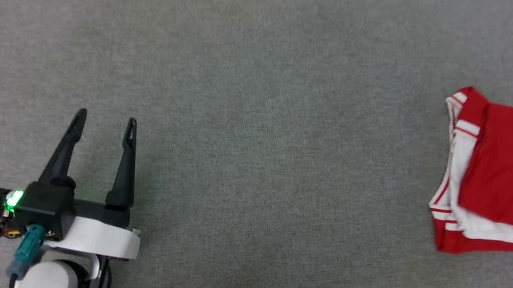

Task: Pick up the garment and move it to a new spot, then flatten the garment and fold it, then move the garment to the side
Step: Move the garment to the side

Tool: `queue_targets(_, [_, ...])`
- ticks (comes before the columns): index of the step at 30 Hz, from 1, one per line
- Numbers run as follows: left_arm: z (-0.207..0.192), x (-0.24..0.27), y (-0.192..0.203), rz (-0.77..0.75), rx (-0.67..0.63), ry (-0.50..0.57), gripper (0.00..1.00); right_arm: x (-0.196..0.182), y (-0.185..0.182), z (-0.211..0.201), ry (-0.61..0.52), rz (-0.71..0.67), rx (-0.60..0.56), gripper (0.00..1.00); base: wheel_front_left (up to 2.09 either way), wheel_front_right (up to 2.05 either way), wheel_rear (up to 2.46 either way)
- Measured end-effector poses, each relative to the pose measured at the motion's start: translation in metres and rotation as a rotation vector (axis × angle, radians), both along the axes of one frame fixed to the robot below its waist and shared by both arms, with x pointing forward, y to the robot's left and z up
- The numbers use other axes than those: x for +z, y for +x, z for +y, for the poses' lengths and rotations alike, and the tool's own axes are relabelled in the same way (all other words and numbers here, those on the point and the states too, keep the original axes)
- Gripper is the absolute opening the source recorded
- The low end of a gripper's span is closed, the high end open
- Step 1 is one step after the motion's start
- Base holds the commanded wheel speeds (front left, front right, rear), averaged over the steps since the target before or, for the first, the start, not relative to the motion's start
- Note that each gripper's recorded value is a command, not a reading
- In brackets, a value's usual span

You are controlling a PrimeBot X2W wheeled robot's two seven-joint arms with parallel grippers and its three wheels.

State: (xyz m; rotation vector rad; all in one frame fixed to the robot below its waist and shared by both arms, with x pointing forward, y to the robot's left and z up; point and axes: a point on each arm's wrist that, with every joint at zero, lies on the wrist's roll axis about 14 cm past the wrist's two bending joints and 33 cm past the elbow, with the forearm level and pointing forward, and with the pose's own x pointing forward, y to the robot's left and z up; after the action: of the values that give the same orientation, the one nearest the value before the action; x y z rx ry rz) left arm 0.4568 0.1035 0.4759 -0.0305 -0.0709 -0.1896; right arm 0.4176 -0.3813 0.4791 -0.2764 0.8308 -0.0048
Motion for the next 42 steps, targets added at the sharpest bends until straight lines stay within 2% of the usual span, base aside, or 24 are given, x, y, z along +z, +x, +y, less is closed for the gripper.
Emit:
queue_targets(4, [-0.001,-0.015,0.014,0.015,-0.014,0.013,1.0,-0.01,0.012,-0.033,-0.111,0.023,-0.046,0.0,0.0,0.0,0.0])
queue_targets(10, [0.0,-0.04,0.03,0.044,-0.022,0.024,1.0,-0.018,0.032,-0.078,-0.206,0.028,-0.156,0.0,0.0,0.0,0.0])
queue_targets(12, [0.002,-0.057,0.039,0.066,-0.017,0.026,1.0,-0.033,0.044,-0.098,-0.27,0.045,-0.199,0.0,0.0,0.0,0.0])
queue_targets(13, [0.002,-0.058,0.039,0.068,-0.016,0.025,1.0,-0.035,0.045,-0.099,-0.284,0.05,-0.191,0.0,0.0,0.0,0.0])
queue_targets(16, [0.003,-0.055,0.039,0.062,-0.013,0.025,1.0,-0.041,0.045,-0.096,-0.229,0.027,-0.233,0.0,0.0,0.0,0.0])
queue_targets(17, [0.003,-0.053,0.039,0.058,-0.011,0.023,1.0,-0.041,0.044,-0.097,-0.23,0.023,-0.237,0.42,0.0,0.0,0.0])
queue_targets(18, [0.003,-0.05,0.039,0.054,-0.007,0.021,1.0,-0.038,0.044,-0.099,-0.227,0.003,-0.25,1.0,0.0,0.0,0.0])
queue_targets(23, [0.002,-0.033,0.033,0.029,0.0,0.006,1.0,0.002,0.058,-0.107,-0.26,-0.169,-0.246,1.0,0.0,0.0,0.0])
queue_targets(30, [0.012,-0.006,0.012,-0.001,0.04,-0.002,1.0,0.08,0.084,-0.086,-0.297,-0.504,-0.122,1.0,0.0,0.0,0.0])
queue_targets(35, [0.025,0.011,-0.01,-0.018,0.081,0.001,1.0,0.143,0.097,-0.045,-0.187,-0.88,-0.052,1.0,0.0,0.0,0.0])
queue_targets(42, [0.042,0.032,-0.04,-0.047,0.132,0.015,1.0,0.174,0.093,0.039,-0.034,-1.104,0.082,1.0,0.0,0.0,0.0])
